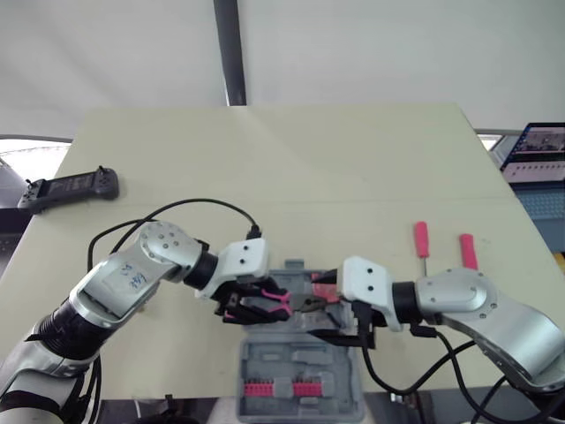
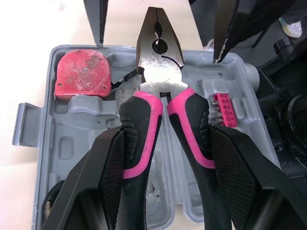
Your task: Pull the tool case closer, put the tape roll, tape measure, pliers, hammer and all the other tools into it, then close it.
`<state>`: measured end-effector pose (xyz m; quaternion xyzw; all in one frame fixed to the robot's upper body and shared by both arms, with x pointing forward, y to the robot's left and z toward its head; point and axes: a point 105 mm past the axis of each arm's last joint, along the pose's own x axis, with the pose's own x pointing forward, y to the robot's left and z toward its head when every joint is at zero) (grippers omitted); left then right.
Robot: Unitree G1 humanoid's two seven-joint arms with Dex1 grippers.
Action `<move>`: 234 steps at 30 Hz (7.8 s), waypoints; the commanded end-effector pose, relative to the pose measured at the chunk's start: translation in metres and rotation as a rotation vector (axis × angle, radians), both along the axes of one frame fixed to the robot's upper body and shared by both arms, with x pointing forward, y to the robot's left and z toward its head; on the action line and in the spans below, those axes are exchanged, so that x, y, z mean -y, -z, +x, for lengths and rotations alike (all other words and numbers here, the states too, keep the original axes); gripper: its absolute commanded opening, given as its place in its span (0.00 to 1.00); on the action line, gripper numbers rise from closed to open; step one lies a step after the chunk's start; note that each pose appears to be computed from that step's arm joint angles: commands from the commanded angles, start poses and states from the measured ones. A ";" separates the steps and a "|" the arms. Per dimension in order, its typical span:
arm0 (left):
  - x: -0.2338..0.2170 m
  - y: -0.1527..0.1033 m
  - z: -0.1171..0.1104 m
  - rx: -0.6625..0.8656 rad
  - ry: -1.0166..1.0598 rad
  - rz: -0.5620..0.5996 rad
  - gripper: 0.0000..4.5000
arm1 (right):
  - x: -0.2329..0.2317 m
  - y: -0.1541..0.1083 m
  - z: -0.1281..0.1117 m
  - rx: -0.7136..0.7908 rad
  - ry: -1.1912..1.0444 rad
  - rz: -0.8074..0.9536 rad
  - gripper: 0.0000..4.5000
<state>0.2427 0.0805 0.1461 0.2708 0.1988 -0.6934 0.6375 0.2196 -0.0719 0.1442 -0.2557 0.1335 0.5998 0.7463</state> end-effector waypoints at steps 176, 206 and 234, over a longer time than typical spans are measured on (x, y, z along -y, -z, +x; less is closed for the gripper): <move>-0.136 0.026 -0.080 0.181 -0.458 -0.428 1.00 | -0.008 0.070 0.019 -0.246 -0.013 0.121 0.02; -0.135 0.031 -0.084 0.166 -0.438 -0.428 1.00 | -0.011 0.106 0.035 -0.219 0.054 0.066 0.02; -0.131 0.033 -0.084 0.164 -0.439 -0.442 1.00 | 0.005 0.143 0.026 -0.247 0.054 -0.139 0.02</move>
